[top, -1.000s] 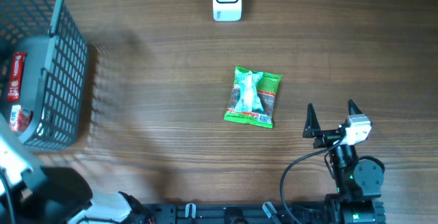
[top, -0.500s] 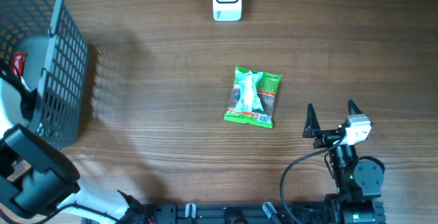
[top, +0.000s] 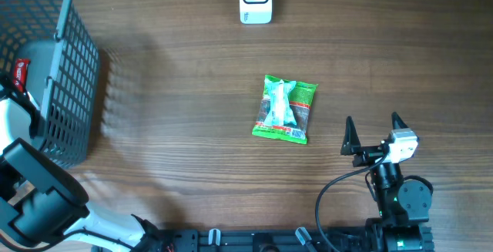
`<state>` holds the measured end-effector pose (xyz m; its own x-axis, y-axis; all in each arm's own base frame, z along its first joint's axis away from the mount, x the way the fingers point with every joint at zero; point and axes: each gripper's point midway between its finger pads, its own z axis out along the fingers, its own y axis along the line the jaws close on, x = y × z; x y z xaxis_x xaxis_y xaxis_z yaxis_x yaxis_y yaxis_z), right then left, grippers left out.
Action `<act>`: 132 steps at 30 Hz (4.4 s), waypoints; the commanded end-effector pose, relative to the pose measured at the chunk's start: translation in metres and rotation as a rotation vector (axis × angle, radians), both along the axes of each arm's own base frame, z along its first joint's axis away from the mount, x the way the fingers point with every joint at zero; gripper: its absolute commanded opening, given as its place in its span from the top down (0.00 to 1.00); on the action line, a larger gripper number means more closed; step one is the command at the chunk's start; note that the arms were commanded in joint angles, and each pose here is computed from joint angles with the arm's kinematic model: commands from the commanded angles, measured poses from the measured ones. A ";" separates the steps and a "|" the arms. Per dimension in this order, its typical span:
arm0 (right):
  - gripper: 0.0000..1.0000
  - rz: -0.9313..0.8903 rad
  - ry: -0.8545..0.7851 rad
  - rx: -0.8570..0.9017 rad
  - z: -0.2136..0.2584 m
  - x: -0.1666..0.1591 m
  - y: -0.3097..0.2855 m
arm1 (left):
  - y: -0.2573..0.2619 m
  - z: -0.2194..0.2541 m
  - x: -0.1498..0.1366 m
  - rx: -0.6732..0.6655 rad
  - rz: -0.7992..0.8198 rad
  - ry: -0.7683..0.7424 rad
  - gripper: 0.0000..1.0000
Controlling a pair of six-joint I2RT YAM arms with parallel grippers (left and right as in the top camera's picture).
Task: Scan the item barcode
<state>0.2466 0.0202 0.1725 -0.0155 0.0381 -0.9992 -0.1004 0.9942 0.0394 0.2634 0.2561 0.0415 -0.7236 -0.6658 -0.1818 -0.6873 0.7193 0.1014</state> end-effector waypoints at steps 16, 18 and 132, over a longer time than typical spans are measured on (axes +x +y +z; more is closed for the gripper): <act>0.00 0.008 -0.007 -0.011 0.001 0.000 0.001 | 0.016 0.020 0.018 0.047 0.003 -0.073 0.92; 0.00 0.008 -0.006 -0.012 0.001 0.000 0.001 | 0.023 0.040 0.029 0.081 -0.001 -0.113 0.93; 0.00 0.008 -0.006 -0.011 0.001 0.000 0.001 | 0.048 -0.005 0.014 -0.170 0.235 -0.054 0.63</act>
